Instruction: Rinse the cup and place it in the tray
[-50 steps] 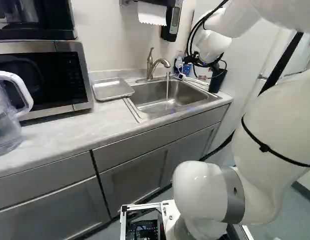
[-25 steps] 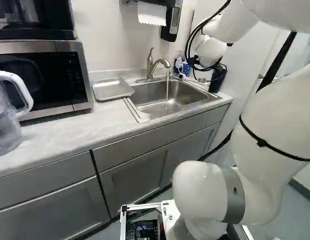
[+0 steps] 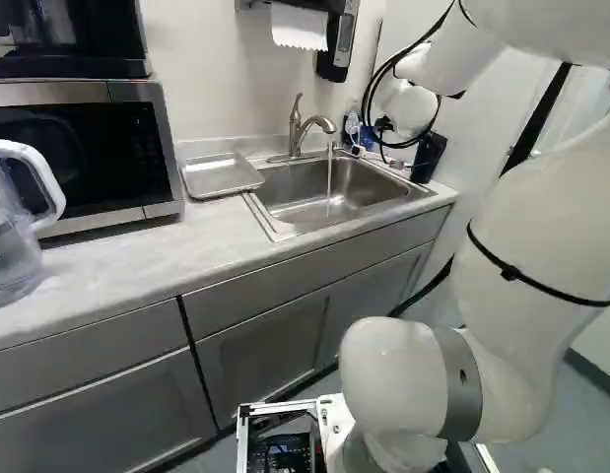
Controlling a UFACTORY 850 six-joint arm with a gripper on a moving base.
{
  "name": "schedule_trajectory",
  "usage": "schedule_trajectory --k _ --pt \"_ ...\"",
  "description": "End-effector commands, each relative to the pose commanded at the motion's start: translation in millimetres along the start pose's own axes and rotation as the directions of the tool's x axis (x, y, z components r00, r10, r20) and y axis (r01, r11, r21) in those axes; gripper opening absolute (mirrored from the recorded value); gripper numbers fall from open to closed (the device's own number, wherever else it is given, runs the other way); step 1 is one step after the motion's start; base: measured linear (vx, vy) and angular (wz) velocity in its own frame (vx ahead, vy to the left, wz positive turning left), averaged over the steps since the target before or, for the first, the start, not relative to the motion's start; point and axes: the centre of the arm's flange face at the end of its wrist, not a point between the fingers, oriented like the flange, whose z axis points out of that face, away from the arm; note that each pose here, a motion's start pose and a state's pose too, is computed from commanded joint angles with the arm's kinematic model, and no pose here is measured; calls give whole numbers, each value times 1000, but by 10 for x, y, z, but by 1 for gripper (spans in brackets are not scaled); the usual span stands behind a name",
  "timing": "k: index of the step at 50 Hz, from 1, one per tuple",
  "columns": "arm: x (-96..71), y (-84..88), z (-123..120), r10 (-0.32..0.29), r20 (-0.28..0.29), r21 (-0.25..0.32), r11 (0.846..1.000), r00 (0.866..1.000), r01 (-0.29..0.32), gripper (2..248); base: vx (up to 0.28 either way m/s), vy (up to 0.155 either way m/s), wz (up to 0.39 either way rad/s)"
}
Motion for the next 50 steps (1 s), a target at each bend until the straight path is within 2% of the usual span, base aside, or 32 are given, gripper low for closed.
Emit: schedule_trajectory --k 26,50 --pt "-192 43 135 30 -33 -80 996 999 -32 247 0 0 0" --pt "-368 80 283 45 -63 -157 986 997 -54 247 0 0 0"
